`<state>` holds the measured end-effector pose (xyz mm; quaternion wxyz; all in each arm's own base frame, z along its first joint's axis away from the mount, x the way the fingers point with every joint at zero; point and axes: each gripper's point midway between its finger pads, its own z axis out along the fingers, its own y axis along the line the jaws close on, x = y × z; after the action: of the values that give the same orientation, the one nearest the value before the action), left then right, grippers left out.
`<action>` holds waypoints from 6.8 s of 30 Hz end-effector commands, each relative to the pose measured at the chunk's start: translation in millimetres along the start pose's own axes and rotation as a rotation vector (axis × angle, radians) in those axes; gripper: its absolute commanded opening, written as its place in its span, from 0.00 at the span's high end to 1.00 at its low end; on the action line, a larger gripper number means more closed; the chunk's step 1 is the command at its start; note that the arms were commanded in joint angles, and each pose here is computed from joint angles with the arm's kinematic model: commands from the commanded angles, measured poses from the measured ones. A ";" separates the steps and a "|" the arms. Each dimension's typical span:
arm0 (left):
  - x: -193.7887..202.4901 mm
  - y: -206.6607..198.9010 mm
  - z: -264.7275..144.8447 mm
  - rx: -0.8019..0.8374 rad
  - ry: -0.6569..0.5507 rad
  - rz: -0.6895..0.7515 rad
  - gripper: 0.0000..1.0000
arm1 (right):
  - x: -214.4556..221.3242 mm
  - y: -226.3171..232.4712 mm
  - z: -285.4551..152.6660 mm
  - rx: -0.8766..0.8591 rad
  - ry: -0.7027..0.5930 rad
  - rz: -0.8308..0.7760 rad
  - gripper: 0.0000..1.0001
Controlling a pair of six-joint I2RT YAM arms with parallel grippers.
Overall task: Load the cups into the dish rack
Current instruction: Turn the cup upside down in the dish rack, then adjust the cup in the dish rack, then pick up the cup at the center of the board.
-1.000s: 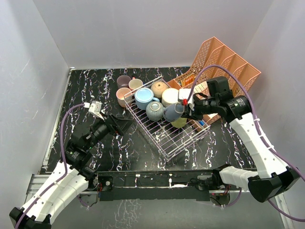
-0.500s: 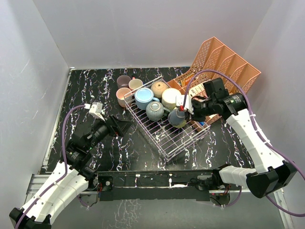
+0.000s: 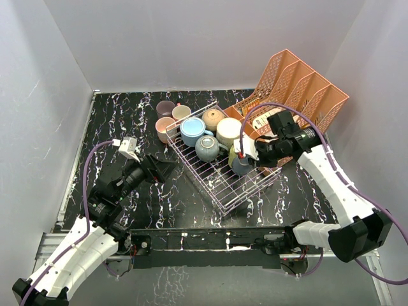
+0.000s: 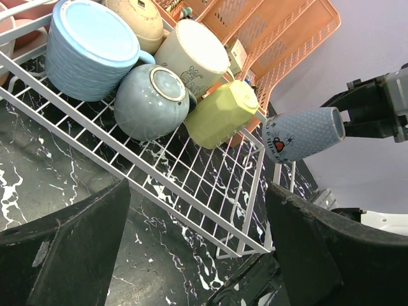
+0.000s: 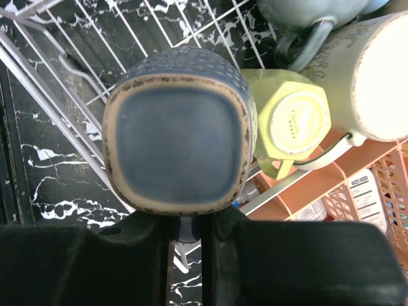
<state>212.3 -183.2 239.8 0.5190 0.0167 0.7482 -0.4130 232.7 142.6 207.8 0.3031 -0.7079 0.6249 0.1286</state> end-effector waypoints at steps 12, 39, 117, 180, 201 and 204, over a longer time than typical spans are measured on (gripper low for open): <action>-14.3 -6.7 -4.7 0.009 -0.041 0.020 0.15 | 41.2 -1.6 13.4 -0.036 0.105 -0.034 0.91; -11.0 -4.7 -3.9 0.006 -0.035 0.013 0.15 | 89.5 -9.3 37.2 -0.057 0.194 -0.004 0.88; -15.6 -1.8 7.9 -0.040 -0.011 -0.033 0.16 | -0.3 13.6 42.2 -0.011 -0.172 0.212 0.75; -35.4 9.7 15.1 -0.151 0.025 0.133 0.15 | -45.8 -14.1 5.1 0.039 -0.464 0.324 0.72; -54.0 65.8 63.1 -0.417 0.249 0.422 0.15 | -36.8 -7.7 -4.4 0.027 -0.632 0.323 0.71; -58.3 77.5 76.1 -0.442 0.285 0.431 0.15 | -27.7 -11.4 -8.2 0.046 -0.667 0.346 0.71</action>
<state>313.5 -167.5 226.6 0.4795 0.1062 0.8578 -0.1518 233.3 165.5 219.3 0.4387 -0.5050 0.6406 0.3771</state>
